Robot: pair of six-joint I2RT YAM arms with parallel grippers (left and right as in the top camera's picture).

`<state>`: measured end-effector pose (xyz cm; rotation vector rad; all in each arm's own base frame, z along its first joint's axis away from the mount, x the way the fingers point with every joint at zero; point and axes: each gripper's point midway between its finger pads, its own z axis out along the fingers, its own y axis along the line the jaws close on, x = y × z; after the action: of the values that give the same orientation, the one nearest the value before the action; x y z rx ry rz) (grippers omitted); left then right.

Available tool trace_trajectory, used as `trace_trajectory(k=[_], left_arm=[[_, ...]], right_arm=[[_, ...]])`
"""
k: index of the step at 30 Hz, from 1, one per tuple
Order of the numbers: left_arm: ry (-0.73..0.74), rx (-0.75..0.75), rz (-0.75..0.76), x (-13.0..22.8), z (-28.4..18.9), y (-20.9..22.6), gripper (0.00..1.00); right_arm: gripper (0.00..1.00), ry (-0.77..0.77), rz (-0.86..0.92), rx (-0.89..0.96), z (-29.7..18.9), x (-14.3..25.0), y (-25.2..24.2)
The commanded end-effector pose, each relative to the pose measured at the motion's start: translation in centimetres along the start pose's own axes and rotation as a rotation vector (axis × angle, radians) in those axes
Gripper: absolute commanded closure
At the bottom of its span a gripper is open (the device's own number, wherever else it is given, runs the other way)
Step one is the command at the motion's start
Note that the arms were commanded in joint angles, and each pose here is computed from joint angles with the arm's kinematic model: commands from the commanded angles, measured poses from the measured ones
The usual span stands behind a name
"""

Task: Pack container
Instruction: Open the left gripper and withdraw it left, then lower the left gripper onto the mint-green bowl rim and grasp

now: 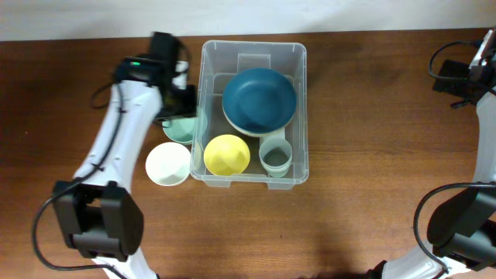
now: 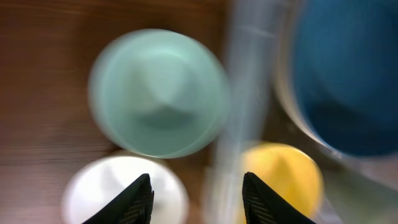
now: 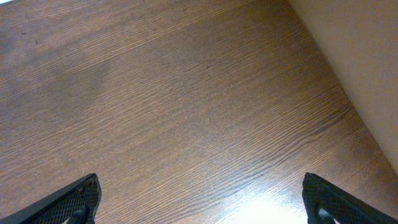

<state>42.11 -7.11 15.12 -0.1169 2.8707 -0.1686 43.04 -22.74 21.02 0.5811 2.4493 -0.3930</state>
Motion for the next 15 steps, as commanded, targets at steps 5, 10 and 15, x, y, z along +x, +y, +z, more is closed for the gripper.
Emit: trace_trajectory(k=[5,10,15], left_arm=[[-0.081,-0.049,-0.108,-2.1,-2.0,5.2,0.52],[-0.087,-0.055,-0.072,-2.7,-0.5,5.7,0.52],[-0.050,-0.125,-0.077,-2.7,2.5,7.2,0.52]], right_arm=[[0.01,-0.038,0.022,0.005,-1.3,-1.0,-0.5],[0.01,-0.038,0.022,0.005,-1.3,-1.0,-0.5],[0.01,-0.038,0.022,0.005,-1.3,-1.0,-0.5]])
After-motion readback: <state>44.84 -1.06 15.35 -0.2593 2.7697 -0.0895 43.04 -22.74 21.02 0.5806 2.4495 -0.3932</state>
